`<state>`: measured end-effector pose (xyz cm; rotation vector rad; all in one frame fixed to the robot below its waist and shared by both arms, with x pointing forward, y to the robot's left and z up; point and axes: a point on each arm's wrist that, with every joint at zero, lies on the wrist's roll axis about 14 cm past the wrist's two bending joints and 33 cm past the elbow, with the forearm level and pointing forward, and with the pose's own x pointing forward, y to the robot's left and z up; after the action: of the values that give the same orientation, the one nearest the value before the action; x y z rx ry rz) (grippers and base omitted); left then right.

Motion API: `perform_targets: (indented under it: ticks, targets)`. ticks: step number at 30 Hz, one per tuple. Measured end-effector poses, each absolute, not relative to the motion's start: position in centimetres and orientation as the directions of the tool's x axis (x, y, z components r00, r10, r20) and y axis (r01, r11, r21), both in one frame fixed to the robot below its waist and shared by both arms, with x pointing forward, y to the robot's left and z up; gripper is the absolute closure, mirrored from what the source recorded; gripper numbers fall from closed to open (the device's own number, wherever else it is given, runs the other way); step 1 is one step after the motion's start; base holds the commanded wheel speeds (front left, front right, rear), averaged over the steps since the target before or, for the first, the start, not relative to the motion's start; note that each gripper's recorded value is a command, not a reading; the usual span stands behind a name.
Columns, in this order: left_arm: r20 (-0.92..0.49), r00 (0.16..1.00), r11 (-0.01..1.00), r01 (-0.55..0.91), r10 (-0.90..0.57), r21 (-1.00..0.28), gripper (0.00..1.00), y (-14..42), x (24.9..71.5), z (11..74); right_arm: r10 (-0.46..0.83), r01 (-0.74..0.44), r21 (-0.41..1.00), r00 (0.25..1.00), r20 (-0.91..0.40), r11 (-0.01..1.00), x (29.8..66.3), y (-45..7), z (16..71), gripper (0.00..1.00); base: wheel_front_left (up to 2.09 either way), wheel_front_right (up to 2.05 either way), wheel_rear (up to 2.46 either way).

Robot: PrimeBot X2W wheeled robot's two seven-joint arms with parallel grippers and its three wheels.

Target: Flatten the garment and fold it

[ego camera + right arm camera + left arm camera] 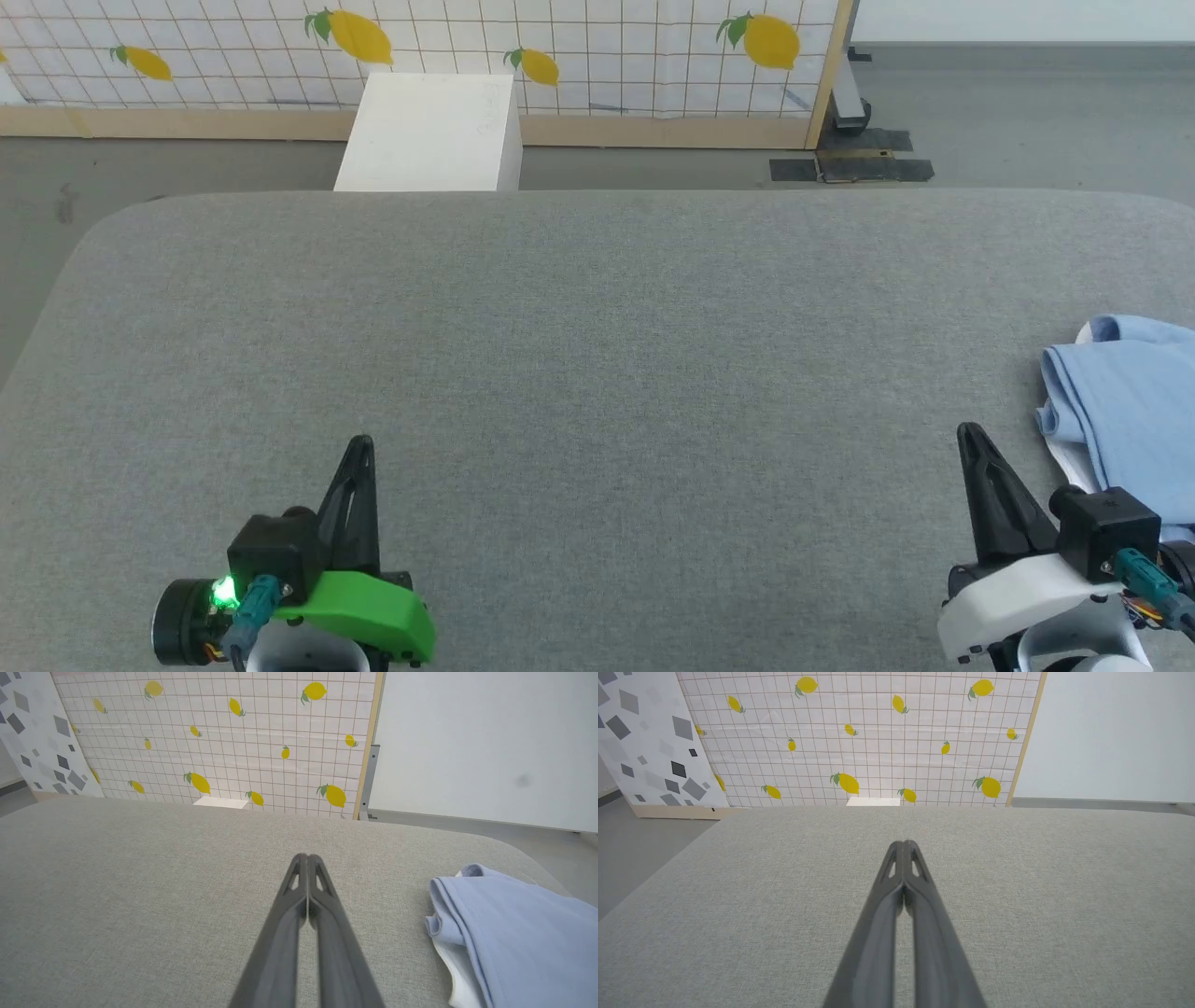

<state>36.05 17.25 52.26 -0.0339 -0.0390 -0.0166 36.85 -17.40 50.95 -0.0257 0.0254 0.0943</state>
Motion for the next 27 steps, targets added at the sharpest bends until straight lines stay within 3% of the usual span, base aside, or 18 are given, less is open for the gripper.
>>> perform_targets:
  ticks: [27]
  targets:
    - [0.02,1.0,1.0,0.012,-0.012,0.012,1.0,17.46,36.57,52.47,0.112,-0.113,-0.032,0.993,-0.023,0.993,36.77,-16.73,51.6,1.0,0.0,0.0,0.0]
